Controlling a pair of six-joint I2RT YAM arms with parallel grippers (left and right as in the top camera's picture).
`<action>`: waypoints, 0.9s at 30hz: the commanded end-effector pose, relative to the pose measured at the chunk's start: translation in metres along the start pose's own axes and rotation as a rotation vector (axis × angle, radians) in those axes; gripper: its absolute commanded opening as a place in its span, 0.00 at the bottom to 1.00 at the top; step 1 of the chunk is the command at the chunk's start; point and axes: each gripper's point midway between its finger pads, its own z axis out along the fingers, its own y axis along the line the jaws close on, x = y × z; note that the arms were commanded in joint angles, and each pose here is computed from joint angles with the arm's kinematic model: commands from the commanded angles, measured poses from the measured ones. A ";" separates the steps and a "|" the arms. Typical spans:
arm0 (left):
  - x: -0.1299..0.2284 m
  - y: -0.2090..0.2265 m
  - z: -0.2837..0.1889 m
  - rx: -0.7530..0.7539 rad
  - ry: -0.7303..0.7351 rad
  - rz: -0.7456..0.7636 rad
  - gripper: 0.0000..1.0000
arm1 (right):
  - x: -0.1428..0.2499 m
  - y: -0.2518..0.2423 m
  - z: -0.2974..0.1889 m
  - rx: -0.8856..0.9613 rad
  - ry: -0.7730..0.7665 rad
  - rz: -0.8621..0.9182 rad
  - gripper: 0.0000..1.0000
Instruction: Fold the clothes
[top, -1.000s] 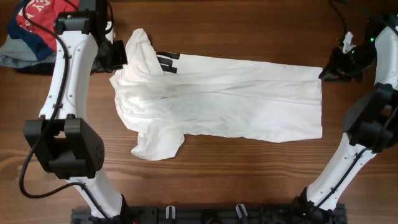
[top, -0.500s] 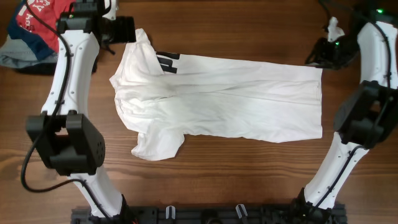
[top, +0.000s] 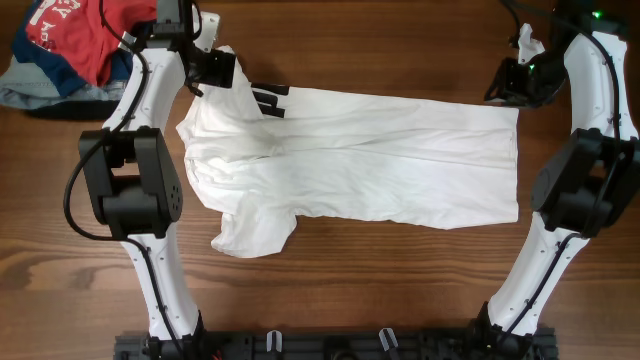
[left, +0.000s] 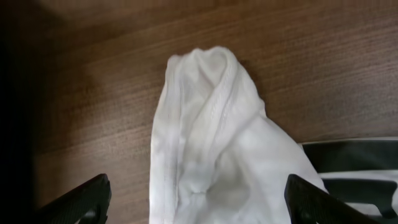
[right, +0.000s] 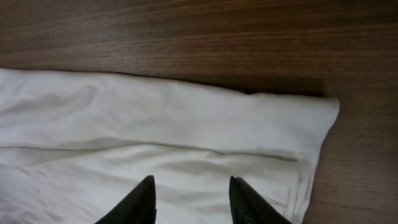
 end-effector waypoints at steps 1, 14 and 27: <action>0.013 0.000 0.027 0.009 0.035 0.028 0.89 | 0.000 0.001 -0.011 0.013 -0.019 0.003 0.39; 0.004 -0.012 0.031 0.057 -0.007 0.035 0.08 | -0.001 0.001 -0.012 0.013 -0.026 0.025 0.38; -0.050 0.028 -0.033 -0.045 -0.171 -0.194 0.04 | 0.000 0.001 -0.011 0.013 -0.019 0.027 0.38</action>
